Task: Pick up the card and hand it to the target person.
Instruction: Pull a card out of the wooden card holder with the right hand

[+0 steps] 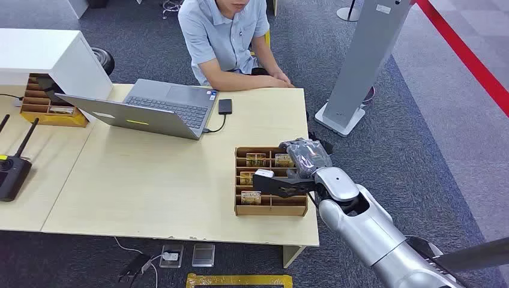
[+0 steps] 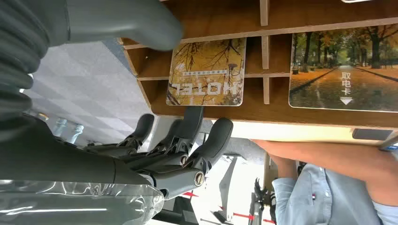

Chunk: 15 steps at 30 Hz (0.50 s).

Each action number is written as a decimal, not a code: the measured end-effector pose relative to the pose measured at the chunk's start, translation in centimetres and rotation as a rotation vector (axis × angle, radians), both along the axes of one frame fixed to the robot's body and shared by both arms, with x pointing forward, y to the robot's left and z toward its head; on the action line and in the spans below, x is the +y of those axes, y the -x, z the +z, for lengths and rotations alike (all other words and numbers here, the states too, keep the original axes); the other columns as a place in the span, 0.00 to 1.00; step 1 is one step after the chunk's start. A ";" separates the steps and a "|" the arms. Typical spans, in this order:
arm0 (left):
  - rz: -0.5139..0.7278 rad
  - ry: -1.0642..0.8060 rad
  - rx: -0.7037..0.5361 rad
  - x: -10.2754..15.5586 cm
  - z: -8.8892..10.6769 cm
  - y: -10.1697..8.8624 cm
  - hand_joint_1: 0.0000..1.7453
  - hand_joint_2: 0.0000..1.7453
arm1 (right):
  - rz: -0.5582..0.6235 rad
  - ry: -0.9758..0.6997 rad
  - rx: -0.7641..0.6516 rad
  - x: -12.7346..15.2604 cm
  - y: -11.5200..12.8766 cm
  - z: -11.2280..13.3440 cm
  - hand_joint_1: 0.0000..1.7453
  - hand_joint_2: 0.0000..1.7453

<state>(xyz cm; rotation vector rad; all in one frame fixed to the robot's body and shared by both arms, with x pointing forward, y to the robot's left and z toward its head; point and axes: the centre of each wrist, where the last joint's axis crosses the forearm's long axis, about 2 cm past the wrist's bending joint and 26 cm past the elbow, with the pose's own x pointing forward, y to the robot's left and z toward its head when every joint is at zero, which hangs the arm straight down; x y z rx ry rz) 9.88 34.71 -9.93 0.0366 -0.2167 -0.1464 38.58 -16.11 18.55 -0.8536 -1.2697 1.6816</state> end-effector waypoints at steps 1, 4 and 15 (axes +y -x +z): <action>0.000 0.000 0.000 0.0 0.0 0.0 0.00 0.00 | 0.000 0.000 -0.001 0.0 0.0 0.0 0.52 1.00; 0.000 0.000 0.000 0.0 0.0 0.0 0.00 0.00 | -0.001 -0.001 -0.002 0.0 -0.1 0.1 0.57 1.00; 0.000 0.000 0.000 0.0 0.0 0.1 0.00 0.00 | 0.000 -0.006 -0.007 0.2 -0.1 0.2 0.68 1.00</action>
